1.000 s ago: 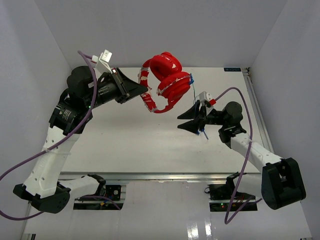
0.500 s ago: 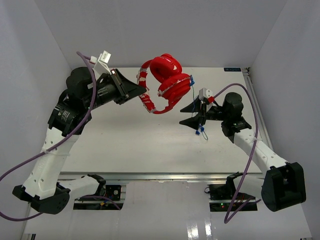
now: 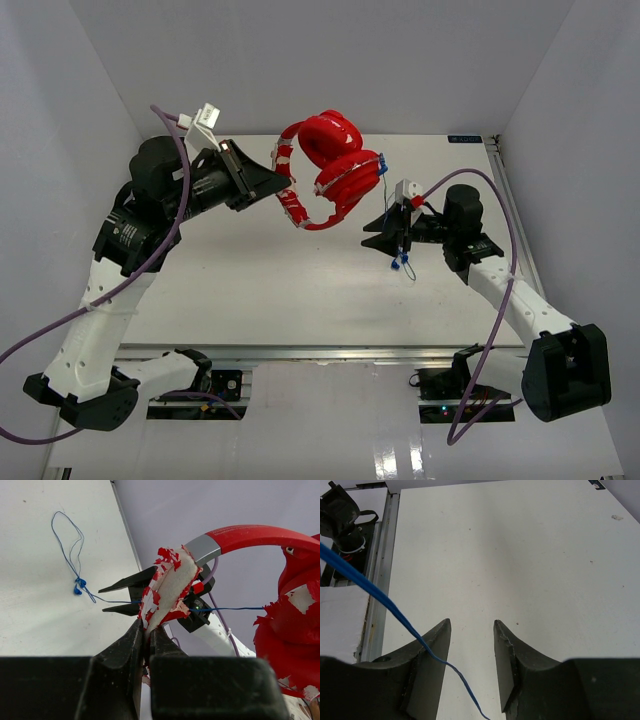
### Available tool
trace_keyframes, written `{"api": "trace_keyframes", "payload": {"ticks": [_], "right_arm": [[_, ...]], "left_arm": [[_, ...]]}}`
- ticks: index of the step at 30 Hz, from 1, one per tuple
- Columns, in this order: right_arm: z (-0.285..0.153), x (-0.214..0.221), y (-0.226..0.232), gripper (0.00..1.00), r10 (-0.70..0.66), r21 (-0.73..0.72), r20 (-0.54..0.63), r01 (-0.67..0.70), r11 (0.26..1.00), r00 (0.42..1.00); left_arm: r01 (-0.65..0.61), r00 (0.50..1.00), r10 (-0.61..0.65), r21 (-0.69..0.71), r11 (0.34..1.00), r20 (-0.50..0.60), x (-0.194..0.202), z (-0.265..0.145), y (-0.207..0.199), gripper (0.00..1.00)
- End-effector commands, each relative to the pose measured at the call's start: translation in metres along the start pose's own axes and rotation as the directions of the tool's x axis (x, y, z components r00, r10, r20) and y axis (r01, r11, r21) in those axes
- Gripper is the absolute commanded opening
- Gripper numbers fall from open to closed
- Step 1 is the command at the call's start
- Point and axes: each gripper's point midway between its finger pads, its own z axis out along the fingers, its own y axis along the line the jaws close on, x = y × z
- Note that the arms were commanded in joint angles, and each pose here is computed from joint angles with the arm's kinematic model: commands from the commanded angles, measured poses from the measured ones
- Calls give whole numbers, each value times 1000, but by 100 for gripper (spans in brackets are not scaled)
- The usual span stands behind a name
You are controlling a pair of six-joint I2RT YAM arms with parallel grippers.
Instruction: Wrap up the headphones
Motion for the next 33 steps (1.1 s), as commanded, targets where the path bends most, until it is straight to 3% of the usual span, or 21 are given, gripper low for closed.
{"api": "trace_keyframes", "payload": {"ticks": [1, 6, 11, 15, 20, 25, 28, 33], "right_arm": [[-1, -18, -6, 33, -49, 1, 13, 49, 999, 999], [-4, -16, -3, 9, -32, 15, -2, 32, 999, 999], [-12, -19, -6, 8, -42, 83, -63, 47, 995, 997], [-23, -19, -9, 8, -72, 117, -249, 104, 988, 966], [-47, -19, -21, 8, -141, 141, -516, 246, 959, 845], [-92, -10, -35, 8, -203, 136, -752, 449, 883, 627], [-117, -8, -42, 8, -209, 130, -827, 540, 832, 521], [-139, -41, -57, 8, -246, 135, -872, 693, 708, 422]], "left_arm": [[-14, 998, 9, 65, 998, 66, -12, -13, -20, 0], [-1, 996, 0, 11, 1000, 94, -16, -2, -4, 0], [44, 989, -42, -14, 999, 141, -25, 23, 13, 0], [61, 987, -50, -68, 996, 151, -30, 58, 37, 0], [4, 991, 24, -206, 979, 133, -29, 85, 79, 0], [-46, 988, 94, -348, 936, 122, -24, 88, 125, 0], [-60, 983, 125, -416, 908, 132, -25, 84, 146, 0], [-110, 983, 168, -477, 872, 81, -15, 84, 174, 0]]}}
